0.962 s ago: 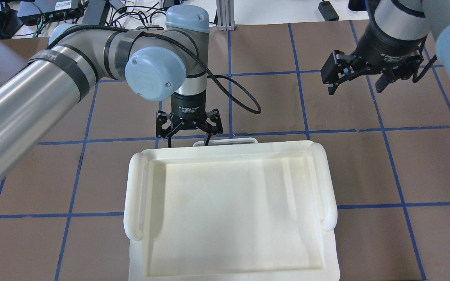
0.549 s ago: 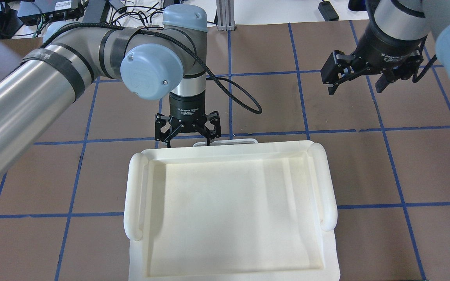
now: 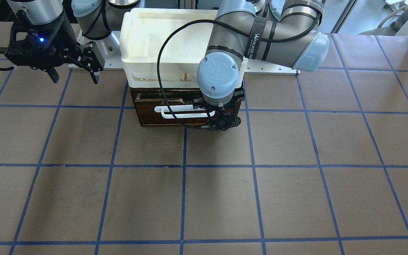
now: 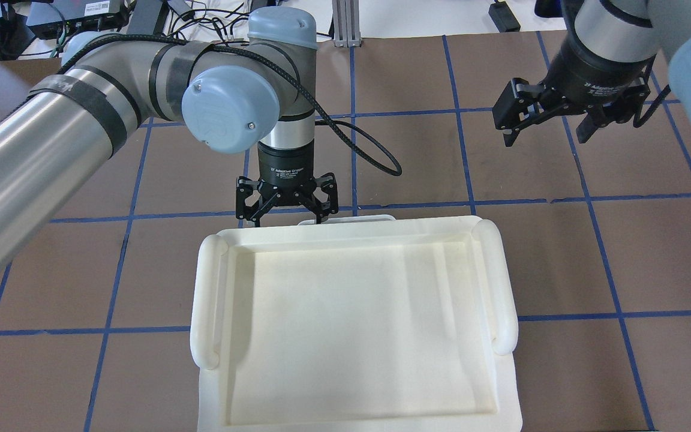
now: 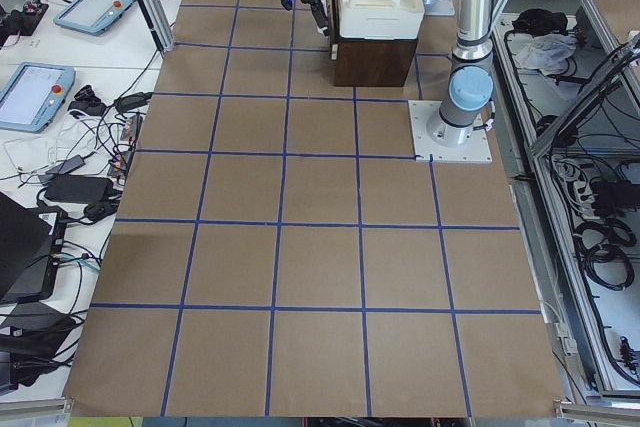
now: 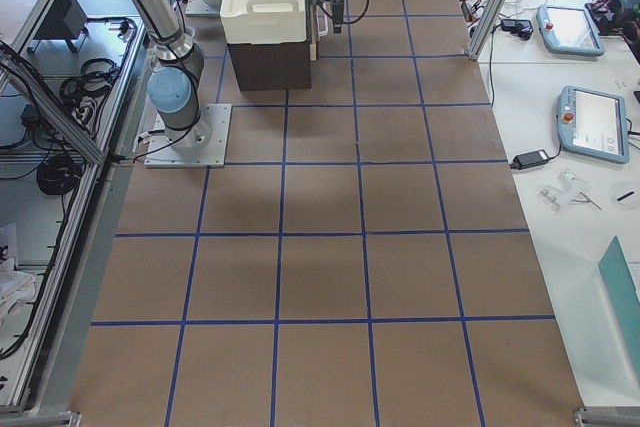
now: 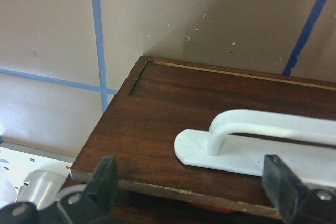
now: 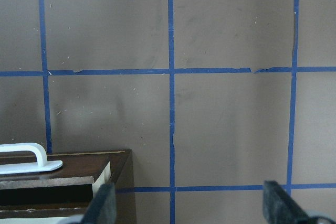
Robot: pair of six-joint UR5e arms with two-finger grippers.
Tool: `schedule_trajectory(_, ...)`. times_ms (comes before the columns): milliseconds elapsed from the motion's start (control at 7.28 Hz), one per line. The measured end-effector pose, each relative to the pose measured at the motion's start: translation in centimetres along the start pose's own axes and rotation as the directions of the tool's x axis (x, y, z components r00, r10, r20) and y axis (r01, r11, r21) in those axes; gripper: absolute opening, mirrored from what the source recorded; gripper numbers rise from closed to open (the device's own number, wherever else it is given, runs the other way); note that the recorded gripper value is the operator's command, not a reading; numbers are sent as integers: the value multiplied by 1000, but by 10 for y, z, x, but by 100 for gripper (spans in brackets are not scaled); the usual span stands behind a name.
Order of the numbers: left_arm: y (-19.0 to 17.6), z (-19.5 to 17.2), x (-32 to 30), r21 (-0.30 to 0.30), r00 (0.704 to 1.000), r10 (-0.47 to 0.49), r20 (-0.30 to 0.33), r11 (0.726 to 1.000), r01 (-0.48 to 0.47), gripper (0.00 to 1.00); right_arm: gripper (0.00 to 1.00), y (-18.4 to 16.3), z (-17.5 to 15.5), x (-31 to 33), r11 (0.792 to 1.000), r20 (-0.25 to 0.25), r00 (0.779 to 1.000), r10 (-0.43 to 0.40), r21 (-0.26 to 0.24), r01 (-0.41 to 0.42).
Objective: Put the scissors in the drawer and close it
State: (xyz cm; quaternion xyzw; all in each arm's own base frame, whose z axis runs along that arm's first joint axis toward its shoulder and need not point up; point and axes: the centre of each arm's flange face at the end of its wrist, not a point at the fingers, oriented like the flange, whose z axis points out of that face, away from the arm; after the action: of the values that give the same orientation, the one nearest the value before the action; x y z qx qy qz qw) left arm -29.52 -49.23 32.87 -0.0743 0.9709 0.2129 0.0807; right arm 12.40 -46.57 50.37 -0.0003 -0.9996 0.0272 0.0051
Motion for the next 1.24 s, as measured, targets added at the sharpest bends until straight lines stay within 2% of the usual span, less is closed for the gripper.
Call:
schedule_trajectory(412, 9, 4, 0, -27, 999, -2, -34, 1000, 2, 100, 100, 0, 0, 0, 1000, 0, 1000, 0, 0, 0)
schedule_trajectory(824, 12, 9, 0, -41, 999, -14, -38, 999, 12, 100, 100, 0, 0, 0, 1000, 0, 1000, 0, -1, 0)
schedule_trajectory(1099, 12, 5, -3, -29, 999, -20, -42, 999, 19, 100, 100, 0, 0, 0, 1000, 0, 1000, 0, 0, 0)
schedule_trajectory(1236, 8, -9, -11, -3, 998, -22, -56, 1000, 22, 100, 100, 0, 0, 0, 1000, 0, 1000, 0, 0, 0)
